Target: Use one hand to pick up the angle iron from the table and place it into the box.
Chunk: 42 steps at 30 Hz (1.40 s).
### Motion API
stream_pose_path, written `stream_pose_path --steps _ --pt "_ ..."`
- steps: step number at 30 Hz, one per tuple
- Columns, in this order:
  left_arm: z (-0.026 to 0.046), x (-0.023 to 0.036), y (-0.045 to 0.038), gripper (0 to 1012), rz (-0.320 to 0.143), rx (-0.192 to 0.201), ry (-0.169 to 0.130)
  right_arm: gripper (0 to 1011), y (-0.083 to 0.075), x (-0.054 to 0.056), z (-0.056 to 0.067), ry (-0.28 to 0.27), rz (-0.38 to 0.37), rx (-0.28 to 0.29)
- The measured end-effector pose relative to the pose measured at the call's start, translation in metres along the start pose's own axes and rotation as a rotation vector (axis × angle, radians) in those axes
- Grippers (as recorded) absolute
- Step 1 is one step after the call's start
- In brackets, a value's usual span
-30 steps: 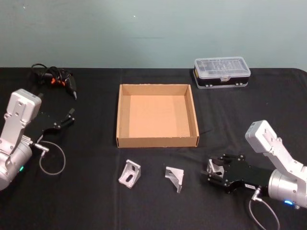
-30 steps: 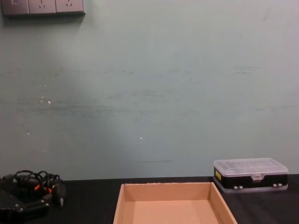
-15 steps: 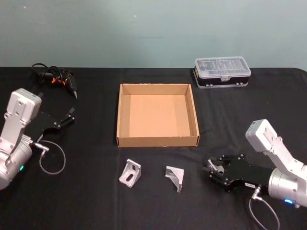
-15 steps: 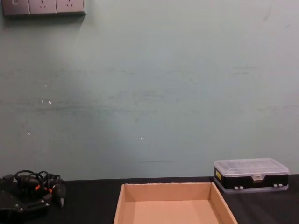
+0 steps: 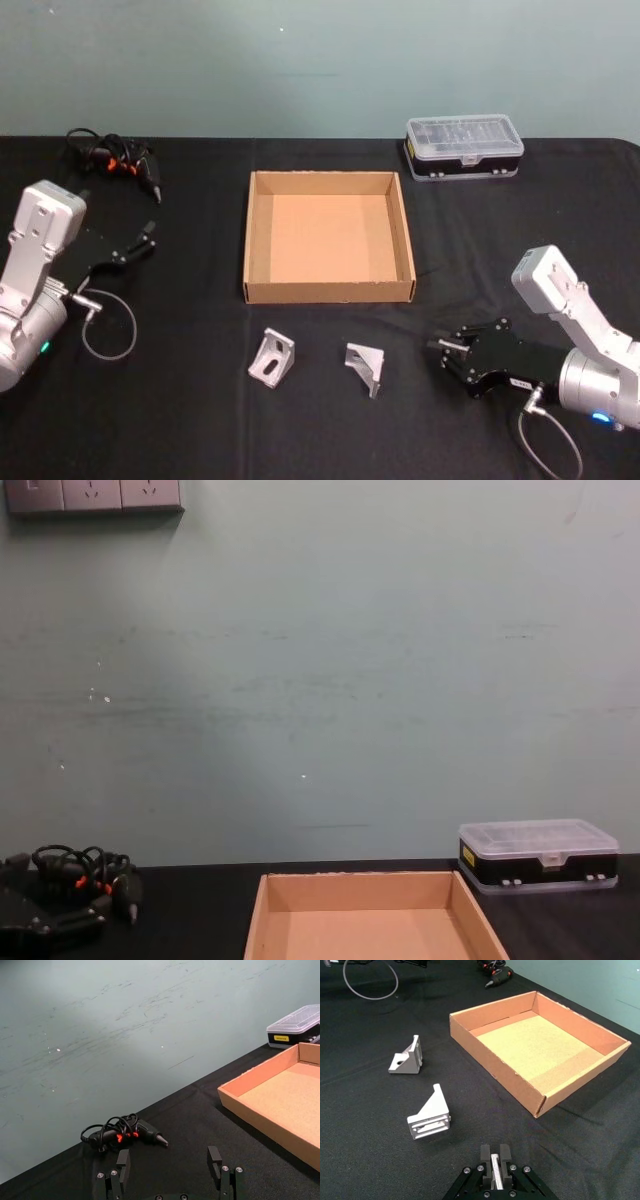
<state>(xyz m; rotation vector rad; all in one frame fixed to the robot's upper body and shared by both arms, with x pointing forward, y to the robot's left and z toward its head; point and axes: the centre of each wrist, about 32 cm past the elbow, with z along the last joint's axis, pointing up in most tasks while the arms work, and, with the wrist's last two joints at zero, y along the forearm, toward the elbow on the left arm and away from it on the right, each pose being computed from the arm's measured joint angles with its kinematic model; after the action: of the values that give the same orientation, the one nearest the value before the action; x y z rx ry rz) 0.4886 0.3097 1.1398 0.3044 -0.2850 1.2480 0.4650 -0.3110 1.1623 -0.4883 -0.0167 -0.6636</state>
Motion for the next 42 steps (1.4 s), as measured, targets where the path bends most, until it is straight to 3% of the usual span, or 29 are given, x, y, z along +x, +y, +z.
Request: stream_pose_path --steps 17,24,27,33,42 --pt "0.0000 0.0000 0.0000 1011 0.000 0.000 0.000 119 -0.001 0.000 0.000 0.002 -0.008 0.009" --pt "0.0000 0.0000 0.0000 1011 0.000 0.000 0.000 118 -0.005 0.000 0.014 -0.007 -0.053 0.094" --pt "0.0000 0.0000 0.0000 1011 0.000 0.000 0.000 118 -0.003 0.002 0.025 -0.021 -0.072 0.135" --pt "0.0000 0.0000 0.0000 1011 0.000 0.000 0.000 118 0.011 0.009 0.043 -0.035 -0.090 0.186" --pt "0.0000 0.0000 0.0000 1011 0.000 0.000 0.000 118 0.056 0.025 0.070 -0.022 -0.100 0.219"
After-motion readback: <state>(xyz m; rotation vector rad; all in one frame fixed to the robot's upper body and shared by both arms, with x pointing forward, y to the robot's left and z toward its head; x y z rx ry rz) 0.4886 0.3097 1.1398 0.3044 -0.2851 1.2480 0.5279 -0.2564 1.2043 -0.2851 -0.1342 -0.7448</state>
